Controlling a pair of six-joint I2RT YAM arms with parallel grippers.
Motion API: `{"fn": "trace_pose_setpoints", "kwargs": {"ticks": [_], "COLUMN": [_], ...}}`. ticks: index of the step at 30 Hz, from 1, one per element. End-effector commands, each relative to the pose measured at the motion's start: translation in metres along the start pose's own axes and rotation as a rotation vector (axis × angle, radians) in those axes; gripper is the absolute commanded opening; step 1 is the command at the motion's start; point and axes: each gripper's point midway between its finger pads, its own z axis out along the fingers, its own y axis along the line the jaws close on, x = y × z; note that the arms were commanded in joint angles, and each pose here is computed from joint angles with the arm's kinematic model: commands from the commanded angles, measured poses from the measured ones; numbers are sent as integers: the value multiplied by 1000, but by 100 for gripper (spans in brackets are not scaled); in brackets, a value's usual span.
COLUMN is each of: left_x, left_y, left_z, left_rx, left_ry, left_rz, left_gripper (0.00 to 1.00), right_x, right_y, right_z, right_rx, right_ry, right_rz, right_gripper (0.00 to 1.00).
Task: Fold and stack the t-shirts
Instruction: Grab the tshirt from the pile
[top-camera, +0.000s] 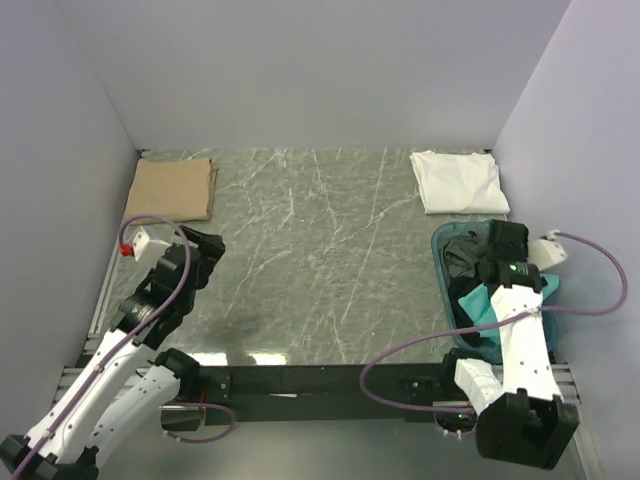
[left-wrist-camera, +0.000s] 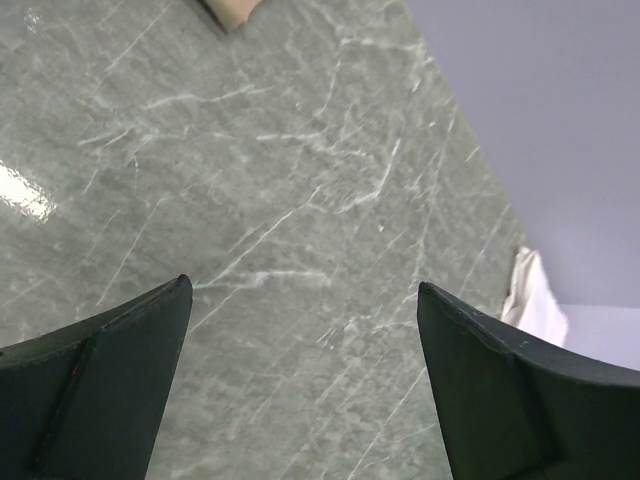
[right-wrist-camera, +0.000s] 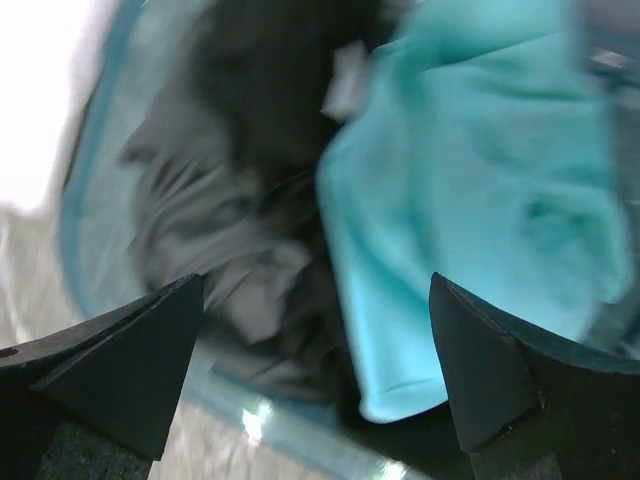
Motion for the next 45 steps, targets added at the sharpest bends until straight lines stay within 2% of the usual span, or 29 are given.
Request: {"fn": "trace_pose_setpoints", "kwargs": {"ticks": [1,4,12,14,15,18,19,21,22,27,34,39,45], "left_x": [3,18,40,40,41,39,38,36,34,29,30,29,29], "left_y": [-18,-23,-27,-29,-28,-31,-32,-31,-30,-31,-37,-40,-37], "left_z": [-1,7,14,14,13,10,10,8,7,2,-2,-4,-2], "left_rx": [-1,-7,-17,-5,0,28,32,45,44,72,138,154,139], "left_ry": [55,116,221,219,222,219,214,203,195,178,188,185,182], "left_rz": [27,90,175,167,172,172,169,159,155,142,207,212,210], "left_gripper": [100,99,99,99,100,99,100,99,99,100,99,99,99], "right_x": [-17,-22,12,20,22,29,29,26,23,-7,-63,-116,-170], "right_y": [-37,-63,-85,-88,-88,-79,-76,-71,-72,-66,-60,-41,13], "right_z": [1,5,29,35,37,45,45,43,43,23,-27,-77,-147], "right_rx": [101,170,161,168,164,112,97,76,77,45,13,-102,-420], "right_ry": [-53,-86,13,39,45,77,86,84,78,-10,-144,-282,-421], "right_rz": [107,187,250,248,248,239,242,230,227,217,201,163,140], "right_gripper": [100,100,99,94,90,67,50,35,24,0,0,0,0]}}
